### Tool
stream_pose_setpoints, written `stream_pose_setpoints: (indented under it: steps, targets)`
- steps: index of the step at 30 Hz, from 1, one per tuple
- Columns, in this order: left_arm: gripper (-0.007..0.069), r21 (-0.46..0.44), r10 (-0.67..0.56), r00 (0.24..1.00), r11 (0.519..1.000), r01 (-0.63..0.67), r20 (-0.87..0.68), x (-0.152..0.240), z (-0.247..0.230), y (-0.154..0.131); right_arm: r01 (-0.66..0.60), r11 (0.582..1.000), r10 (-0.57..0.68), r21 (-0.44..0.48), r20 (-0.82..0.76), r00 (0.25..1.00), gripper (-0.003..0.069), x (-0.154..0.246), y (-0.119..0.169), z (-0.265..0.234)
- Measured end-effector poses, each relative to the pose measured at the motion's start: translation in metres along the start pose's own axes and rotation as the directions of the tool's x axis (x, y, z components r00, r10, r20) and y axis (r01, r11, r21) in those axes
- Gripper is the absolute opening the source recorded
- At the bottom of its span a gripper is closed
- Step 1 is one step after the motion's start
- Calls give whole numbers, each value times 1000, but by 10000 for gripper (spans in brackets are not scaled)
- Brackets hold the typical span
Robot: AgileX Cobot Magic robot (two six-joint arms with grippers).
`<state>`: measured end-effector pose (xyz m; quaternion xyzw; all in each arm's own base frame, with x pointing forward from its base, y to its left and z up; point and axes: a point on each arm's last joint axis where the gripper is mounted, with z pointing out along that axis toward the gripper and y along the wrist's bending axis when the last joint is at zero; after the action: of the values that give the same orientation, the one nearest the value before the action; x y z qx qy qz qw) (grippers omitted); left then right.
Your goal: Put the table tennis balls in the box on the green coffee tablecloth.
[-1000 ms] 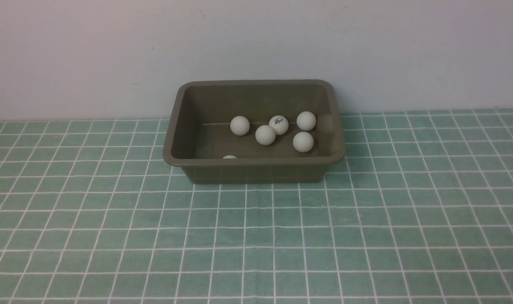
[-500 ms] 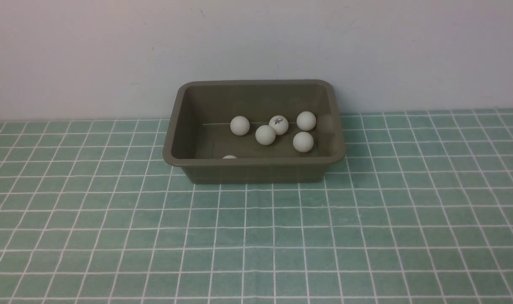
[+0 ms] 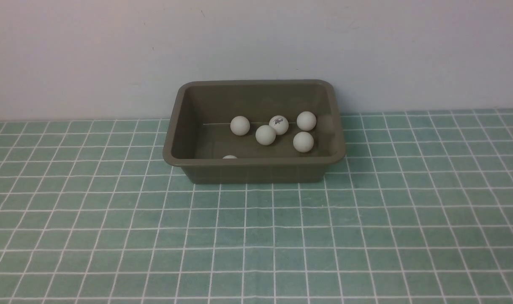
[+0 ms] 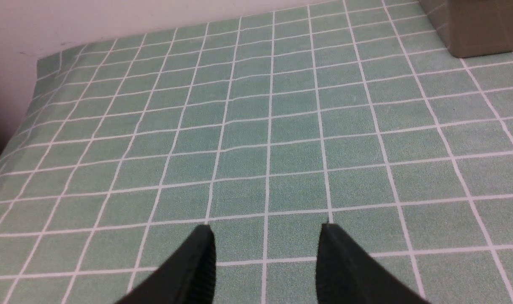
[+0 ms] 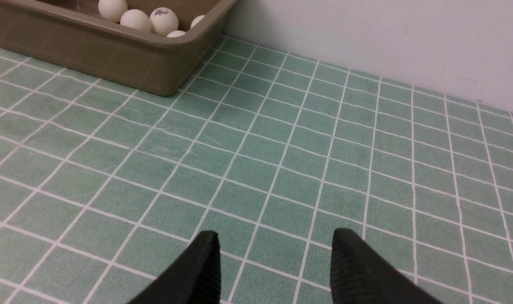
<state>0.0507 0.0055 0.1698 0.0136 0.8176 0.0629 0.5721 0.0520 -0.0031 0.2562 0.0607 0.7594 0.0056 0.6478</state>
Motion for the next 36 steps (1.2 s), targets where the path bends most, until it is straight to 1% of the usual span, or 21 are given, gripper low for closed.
stream_pose_setpoints:
  steps: [4,10,13,16,17,18,20,22,26,36]
  targets:
    - [300,0,0,1000,1000,0,0,0,0,0,31,999,-31,14,3,1000,336,0,-1,0]
    - [300,0,0,1000,1000,0,0,0,0,0,38,999,-39,15,18,999,336,0,-1,-2]
    - [300,0,0,1000,1000,0,0,0,0,0,45,999,-45,-3,23,999,336,2,-1,-2]
    - [300,0,0,1000,1000,0,0,0,0,0,82,996,-82,-24,27,996,336,8,0,-3]
    - [300,0,0,1000,1000,0,0,0,0,0,115,992,-114,-47,38,993,336,15,0,-3]
    - [300,0,0,1000,1000,0,0,0,0,0,127,991,-126,-34,41,991,336,16,0,-4]
    - [300,0,0,1000,1000,0,0,0,0,0,145,988,-143,-59,45,989,336,21,0,-3]
    - [300,0,0,1000,1000,0,0,0,0,0,166,984,-164,-62,33,986,336,30,-1,-1]
    - [300,0,0,1000,1000,0,0,0,0,0,151,986,-151,-74,3,989,336,39,0,2]
    - [300,0,0,1000,1000,0,0,0,0,0,144,986,-146,-86,-19,989,336,45,0,3]
